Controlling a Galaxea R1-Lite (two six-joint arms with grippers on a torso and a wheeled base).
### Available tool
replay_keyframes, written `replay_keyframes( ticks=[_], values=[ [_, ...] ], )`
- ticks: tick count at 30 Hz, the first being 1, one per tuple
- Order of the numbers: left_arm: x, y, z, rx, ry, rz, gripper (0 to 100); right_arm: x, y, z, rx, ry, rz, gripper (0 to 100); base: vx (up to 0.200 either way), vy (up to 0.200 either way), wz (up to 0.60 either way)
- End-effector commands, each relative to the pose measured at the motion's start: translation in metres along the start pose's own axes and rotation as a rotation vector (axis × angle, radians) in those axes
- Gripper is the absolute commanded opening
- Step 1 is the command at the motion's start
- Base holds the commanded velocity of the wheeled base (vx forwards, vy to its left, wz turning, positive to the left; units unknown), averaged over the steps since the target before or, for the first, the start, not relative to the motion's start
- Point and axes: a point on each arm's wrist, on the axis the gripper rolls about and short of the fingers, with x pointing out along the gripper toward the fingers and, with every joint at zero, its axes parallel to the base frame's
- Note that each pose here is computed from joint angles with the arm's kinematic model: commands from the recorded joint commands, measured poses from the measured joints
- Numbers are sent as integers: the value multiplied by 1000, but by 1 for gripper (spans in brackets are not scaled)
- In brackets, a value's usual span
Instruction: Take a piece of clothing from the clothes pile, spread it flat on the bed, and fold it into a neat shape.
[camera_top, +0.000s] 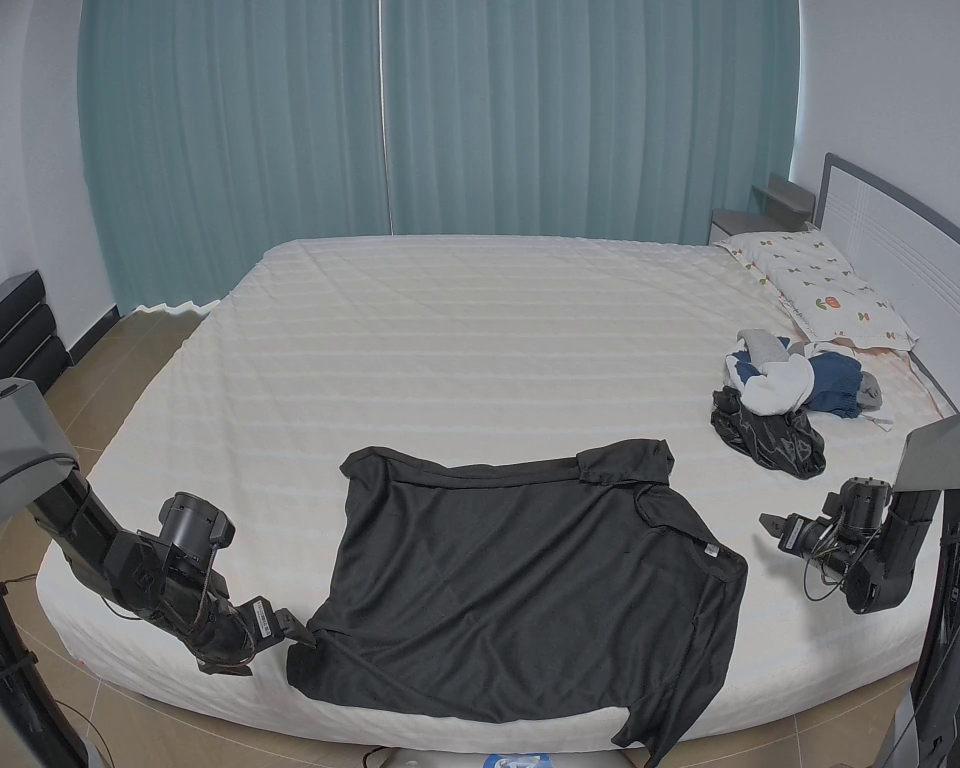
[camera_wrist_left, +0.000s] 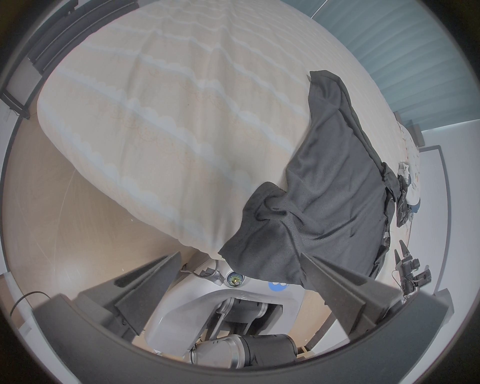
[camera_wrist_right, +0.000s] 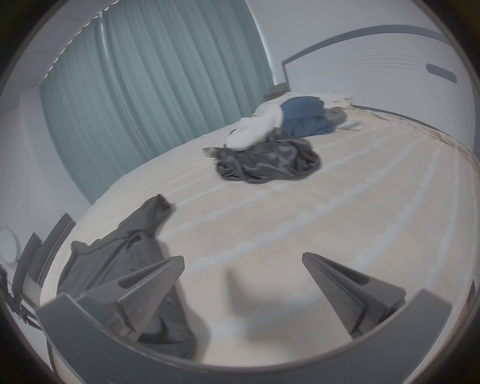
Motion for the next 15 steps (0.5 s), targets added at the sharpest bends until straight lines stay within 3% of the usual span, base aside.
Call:
replay_keyframes(
  ticks=[1, 3, 7, 11, 15],
  values=[
    [-1, 4, 4, -24, 10, -23, 100, 4, 54, -3, -71, -5, 131, 100, 0, 0, 0],
    [-2, 4, 6, -28, 4, -27, 100, 10, 77, -10, -101, 19, 163, 100, 0, 0, 0],
    [-2, 7, 11, -48, -10, -64, 100, 30, 115, -22, -148, 34, 148, 100, 0, 0, 0],
    [-2, 7, 12, -76, -24, -77, 100, 47, 137, -19, -175, 29, 131, 100, 0, 0, 0],
    [-1, 7, 11, -85, -30, -82, 100, 61, 165, -7, -218, 86, 128, 100, 0, 0, 0]
  ],
)
